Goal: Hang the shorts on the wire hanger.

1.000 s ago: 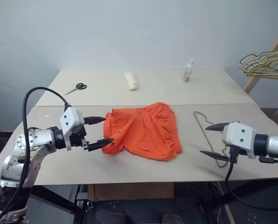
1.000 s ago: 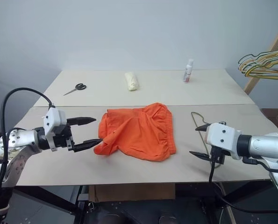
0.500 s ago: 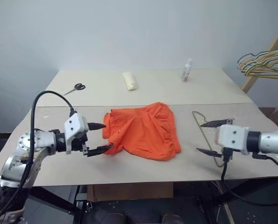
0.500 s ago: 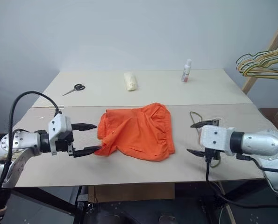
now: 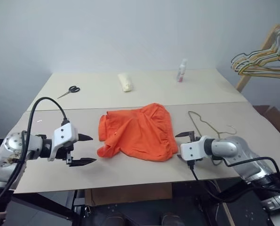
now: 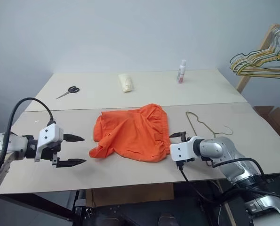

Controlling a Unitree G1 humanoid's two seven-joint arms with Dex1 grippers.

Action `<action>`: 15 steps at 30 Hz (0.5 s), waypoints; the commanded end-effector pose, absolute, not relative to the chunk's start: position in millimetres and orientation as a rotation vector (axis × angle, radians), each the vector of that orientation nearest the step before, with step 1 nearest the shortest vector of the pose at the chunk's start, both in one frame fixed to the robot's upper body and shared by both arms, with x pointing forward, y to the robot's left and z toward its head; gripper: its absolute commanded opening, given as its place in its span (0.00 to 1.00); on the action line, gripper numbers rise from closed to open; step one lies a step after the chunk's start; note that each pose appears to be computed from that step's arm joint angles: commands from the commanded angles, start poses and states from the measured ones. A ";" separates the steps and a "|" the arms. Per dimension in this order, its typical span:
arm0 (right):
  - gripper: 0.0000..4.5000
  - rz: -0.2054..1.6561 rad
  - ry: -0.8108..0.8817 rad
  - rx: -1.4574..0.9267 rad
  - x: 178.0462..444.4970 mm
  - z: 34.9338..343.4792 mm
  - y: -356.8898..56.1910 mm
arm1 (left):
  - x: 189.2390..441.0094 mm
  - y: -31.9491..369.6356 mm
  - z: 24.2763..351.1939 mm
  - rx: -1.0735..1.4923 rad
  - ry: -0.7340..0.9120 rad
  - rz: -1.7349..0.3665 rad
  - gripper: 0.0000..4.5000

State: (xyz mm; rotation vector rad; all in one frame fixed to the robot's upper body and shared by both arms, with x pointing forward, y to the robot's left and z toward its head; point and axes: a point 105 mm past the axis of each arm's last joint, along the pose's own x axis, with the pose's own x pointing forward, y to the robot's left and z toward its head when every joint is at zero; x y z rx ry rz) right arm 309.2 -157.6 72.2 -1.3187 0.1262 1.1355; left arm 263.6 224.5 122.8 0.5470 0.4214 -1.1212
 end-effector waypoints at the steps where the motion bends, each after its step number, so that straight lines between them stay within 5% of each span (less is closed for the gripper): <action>1: 1.00 1.159 0.065 -1.331 313.4 75.5 -148.8 | 261.4 232.4 135.6 0.578 0.395 -1.089 1.00; 6: 1.00 1.153 0.049 -1.300 322.8 73.8 -139.0 | 260.6 239.6 128.7 0.559 0.417 -1.059 1.00; 9: 0.88 1.170 0.068 -1.313 324.4 70.5 -140.8 | 261.3 239.8 121.5 0.541 0.430 -1.061 1.00; 15: 0.40 1.195 0.091 -1.302 321.6 66.0 -143.2 | 272.3 228.2 111.4 0.490 0.402 -1.074 1.00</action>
